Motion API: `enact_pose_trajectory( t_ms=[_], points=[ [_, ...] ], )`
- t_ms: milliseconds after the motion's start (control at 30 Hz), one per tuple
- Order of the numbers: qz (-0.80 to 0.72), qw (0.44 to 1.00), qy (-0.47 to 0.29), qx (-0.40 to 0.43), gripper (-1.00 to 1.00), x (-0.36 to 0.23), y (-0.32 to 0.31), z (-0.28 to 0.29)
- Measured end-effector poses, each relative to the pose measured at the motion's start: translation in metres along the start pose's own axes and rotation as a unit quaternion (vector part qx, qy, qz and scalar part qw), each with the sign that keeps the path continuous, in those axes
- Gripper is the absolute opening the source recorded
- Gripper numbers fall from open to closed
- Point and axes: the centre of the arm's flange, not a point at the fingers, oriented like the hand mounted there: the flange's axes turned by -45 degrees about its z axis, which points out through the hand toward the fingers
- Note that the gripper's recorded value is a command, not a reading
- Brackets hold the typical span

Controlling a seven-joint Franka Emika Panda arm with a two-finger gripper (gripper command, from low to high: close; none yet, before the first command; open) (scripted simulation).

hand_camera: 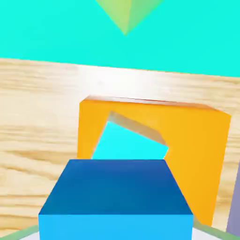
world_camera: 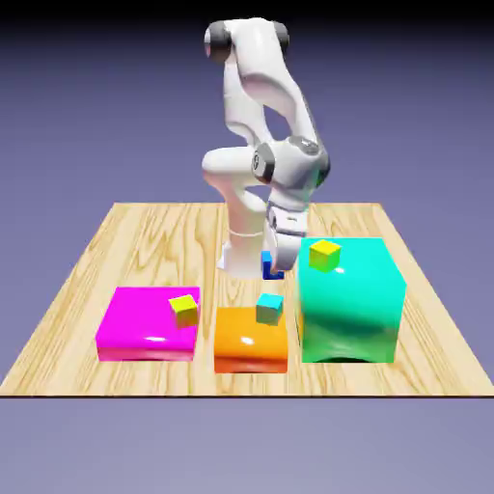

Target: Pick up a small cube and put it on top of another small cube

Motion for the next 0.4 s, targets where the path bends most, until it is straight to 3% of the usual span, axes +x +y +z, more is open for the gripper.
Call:
enact_pose_trajectory(
  t_ms=[133, 167, 233, 400],
  points=[
    [-0.001, 1.000, 0.001, 0.000, -1.00, 0.004, -0.001, 0.055],
    [-0.001, 1.000, 0.001, 0.000, 1.00, 0.004, -0.001, 0.056],
    [-0.001, 1.000, 0.001, -0.001, 1.00, 0.004, -0.001, 0.056],
    [-0.001, 1.000, 0.001, 0.000, 1.00, 0.000, -0.001, -0.013]
  ],
)
